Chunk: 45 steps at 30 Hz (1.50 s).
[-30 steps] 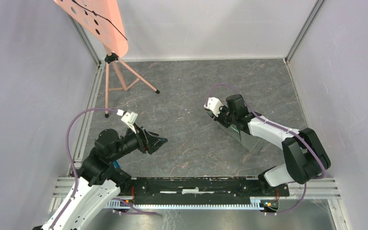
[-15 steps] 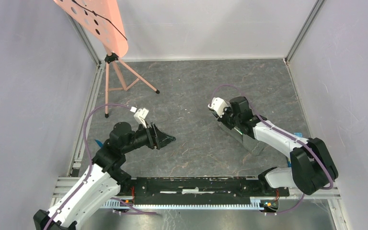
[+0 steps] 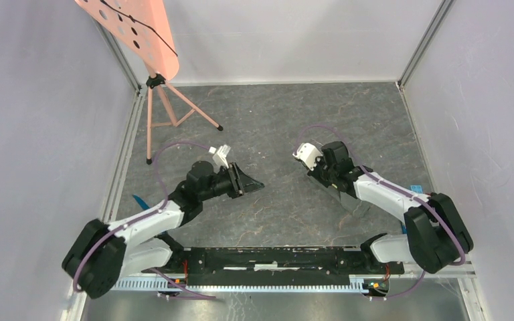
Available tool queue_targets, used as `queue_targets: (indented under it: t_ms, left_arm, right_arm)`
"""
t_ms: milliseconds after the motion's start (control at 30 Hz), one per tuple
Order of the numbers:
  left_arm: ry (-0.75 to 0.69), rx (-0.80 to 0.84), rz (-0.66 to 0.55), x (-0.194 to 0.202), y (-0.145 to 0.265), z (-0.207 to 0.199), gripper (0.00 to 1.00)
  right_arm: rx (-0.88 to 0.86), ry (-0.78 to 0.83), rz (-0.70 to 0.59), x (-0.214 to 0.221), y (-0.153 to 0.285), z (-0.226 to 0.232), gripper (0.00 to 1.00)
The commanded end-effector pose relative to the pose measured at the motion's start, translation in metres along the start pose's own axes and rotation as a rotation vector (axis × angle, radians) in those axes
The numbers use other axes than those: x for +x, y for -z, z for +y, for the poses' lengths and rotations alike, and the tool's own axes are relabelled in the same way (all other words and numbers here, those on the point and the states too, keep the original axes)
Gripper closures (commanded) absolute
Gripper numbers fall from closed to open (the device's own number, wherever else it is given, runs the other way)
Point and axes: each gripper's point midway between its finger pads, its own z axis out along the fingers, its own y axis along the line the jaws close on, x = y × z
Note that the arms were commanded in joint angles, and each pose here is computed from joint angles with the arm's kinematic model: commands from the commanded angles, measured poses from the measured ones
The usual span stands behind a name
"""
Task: Fold the napkin into a case and place the utensils inside
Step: Insert the fork into the folded napkin.
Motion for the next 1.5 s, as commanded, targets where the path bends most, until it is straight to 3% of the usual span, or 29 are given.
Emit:
queue_targets:
  t_ms: [0,133,467,733,1067,1267,1467]
  left_arm:
    - [0.003,0.115,-0.084,-0.021,-0.035,-0.042,0.64]
    - [0.040,0.107,-0.057,-0.011,-0.078,-0.043,0.68]
    - [0.212,0.073,-0.064,-0.005,-0.184,-0.018,0.97]
    - [0.264,-0.002,-0.139,-0.010,-0.212,0.016,0.98]
    - [0.219,-0.017,-0.120,-0.003,-0.230,0.009,0.98]
    - [0.316,-0.154,-0.109,0.011,-0.238,0.048,0.98]
    - [0.311,-0.254,-0.122,0.014,-0.236,0.072,0.98]
  right_arm:
    - [0.061,-0.006,-0.003,0.000,0.010,-0.011,1.00]
    - [0.080,-0.035,0.005,0.001,0.013,-0.013,1.00]
    - [0.058,-0.096,-0.044,-0.001,0.009,-0.005,1.00]
    - [0.048,-0.111,-0.079,-0.006,0.013,-0.008,1.00]
    - [0.035,-0.108,-0.056,0.002,0.010,-0.005,1.00]
    - [0.047,-0.101,-0.021,0.009,0.010,-0.008,1.00]
    - [0.064,-0.072,0.026,0.018,0.011,-0.011,1.00]
